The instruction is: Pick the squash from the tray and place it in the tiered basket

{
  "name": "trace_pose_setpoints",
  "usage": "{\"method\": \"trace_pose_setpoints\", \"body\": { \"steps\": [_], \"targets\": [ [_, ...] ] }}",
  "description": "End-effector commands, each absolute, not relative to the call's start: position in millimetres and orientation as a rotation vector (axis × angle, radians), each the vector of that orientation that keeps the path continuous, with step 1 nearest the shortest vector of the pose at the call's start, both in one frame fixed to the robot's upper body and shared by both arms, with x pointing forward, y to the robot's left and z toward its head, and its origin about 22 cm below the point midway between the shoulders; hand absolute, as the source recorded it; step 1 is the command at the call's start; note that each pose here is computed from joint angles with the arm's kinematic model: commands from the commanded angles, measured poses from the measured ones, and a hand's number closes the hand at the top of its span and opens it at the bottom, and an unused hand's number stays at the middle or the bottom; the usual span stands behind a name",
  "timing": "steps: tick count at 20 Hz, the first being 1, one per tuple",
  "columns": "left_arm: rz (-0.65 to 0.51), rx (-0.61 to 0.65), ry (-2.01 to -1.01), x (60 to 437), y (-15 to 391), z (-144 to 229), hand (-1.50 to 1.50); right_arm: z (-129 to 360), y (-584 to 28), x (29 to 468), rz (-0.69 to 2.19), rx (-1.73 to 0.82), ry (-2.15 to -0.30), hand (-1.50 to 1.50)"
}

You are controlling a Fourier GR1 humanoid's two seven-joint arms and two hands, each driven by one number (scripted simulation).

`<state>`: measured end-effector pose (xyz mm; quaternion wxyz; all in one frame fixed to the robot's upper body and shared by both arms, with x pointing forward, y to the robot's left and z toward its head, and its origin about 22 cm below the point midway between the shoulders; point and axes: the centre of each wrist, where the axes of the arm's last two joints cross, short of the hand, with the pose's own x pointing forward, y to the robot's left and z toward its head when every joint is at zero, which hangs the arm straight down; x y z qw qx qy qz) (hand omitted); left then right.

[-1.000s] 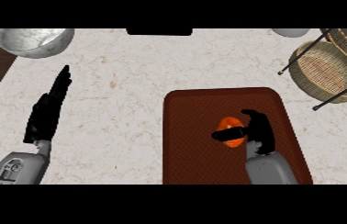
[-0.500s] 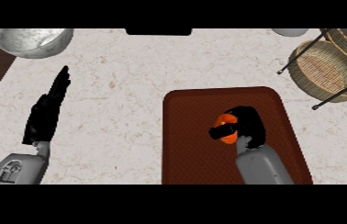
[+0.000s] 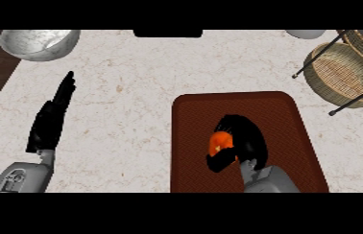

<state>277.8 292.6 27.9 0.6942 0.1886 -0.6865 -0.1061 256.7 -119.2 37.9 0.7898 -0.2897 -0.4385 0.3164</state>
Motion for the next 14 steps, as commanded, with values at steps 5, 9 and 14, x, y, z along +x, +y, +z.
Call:
{"method": "trace_pose_setpoints", "body": {
  "steps": [5, 9, 14],
  "targets": [
    [-0.210, 0.470, -1.513, 271.8, 304.8, 27.7, 0.00, 101.9, -142.3, 201.1, 1.139, -0.324, -1.518, 1.50],
    [-0.187, 0.491, -1.517, 269.6, 314.7, 29.6, 0.00, 156.7, -195.7, 186.9, 1.040, -0.430, -1.767, 1.50],
    [-0.190, 0.468, -1.514, 271.2, 312.0, 26.6, 0.00, 212.2, -245.2, 171.8, 0.901, -0.471, -1.909, 1.50]
  ]
}}
